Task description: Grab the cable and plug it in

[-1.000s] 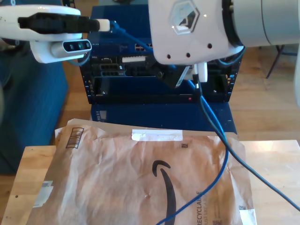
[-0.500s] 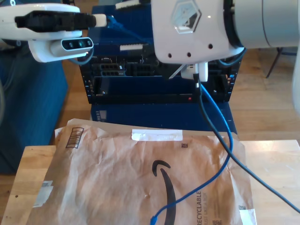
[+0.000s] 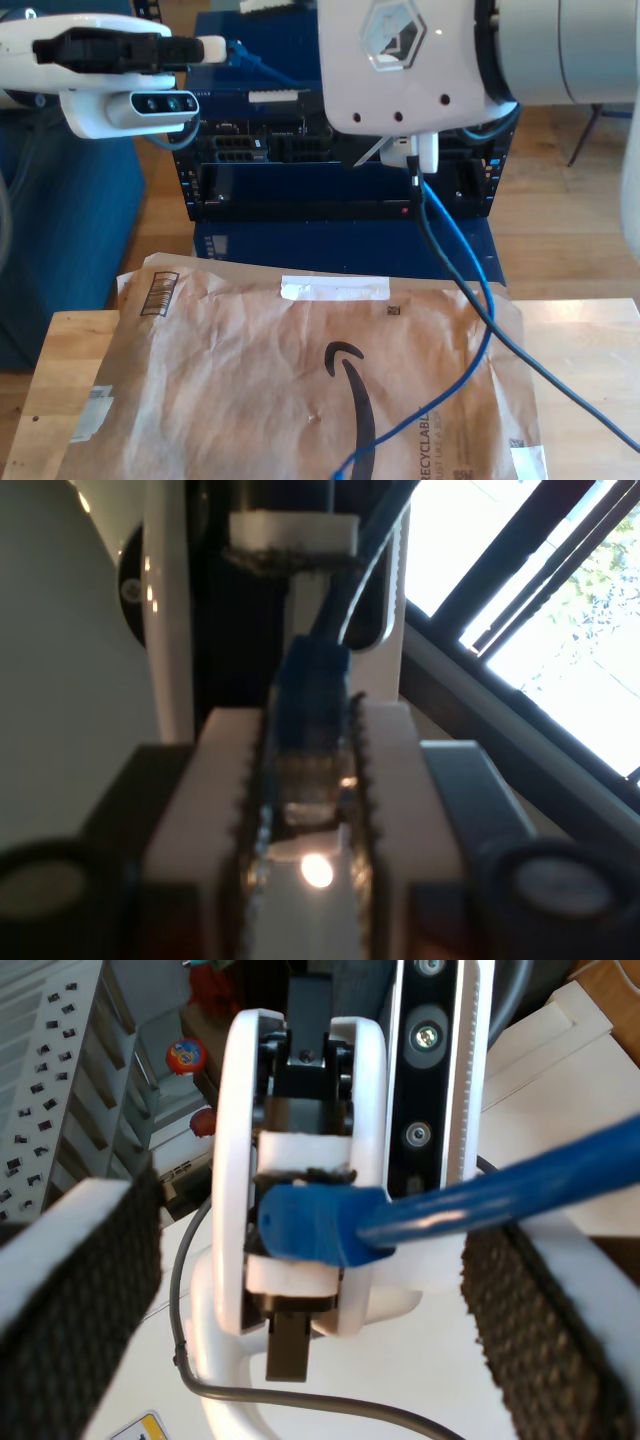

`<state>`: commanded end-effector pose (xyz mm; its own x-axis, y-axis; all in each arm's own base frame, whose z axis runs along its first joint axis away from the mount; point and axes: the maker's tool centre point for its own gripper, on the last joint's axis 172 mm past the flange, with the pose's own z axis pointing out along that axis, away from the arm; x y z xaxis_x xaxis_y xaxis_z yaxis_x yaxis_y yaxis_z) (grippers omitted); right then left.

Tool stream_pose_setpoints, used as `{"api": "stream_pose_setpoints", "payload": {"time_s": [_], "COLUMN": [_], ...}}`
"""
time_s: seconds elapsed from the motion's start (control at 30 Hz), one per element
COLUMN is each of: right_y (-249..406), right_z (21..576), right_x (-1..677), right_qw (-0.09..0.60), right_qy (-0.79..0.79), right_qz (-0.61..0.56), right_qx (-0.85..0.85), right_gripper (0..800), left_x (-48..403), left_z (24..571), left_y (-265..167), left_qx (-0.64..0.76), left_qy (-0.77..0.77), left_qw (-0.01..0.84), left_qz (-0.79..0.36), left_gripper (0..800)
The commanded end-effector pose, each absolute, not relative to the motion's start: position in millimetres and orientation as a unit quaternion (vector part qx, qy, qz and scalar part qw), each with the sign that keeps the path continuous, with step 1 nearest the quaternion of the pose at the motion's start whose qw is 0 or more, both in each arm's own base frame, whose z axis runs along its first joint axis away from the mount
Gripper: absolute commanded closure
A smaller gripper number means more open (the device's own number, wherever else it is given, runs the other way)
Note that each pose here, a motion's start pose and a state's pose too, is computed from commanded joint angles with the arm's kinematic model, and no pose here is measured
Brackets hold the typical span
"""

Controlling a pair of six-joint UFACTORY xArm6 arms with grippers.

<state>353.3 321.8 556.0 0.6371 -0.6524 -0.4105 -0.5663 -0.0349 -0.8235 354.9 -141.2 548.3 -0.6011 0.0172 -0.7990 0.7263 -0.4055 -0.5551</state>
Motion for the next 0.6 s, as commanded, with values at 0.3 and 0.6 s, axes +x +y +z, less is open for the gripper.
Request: {"api": "stream_pose_setpoints", "payload": {"time_s": [0.3,0.6], "right_y": [321.9,326.1], "right_z": [551.7,550.6], "right_x": [353.6,351.1], "right_qw": [0.548,0.547], "right_qy": [0.426,0.424], "right_qz": [-0.038,-0.034], "right_qx": [-0.719,-0.721], "right_gripper": [437,527], "left_x": [352.1,350.3], "left_z": [548.6,549.3], "left_y": [-140.4,-140.3], "left_qx": [0.381,0.383], "left_qy": [0.487,0.483], "left_qw": [0.233,0.231], "left_qz": [-0.751,-0.753], "left_gripper": [787,787]}}
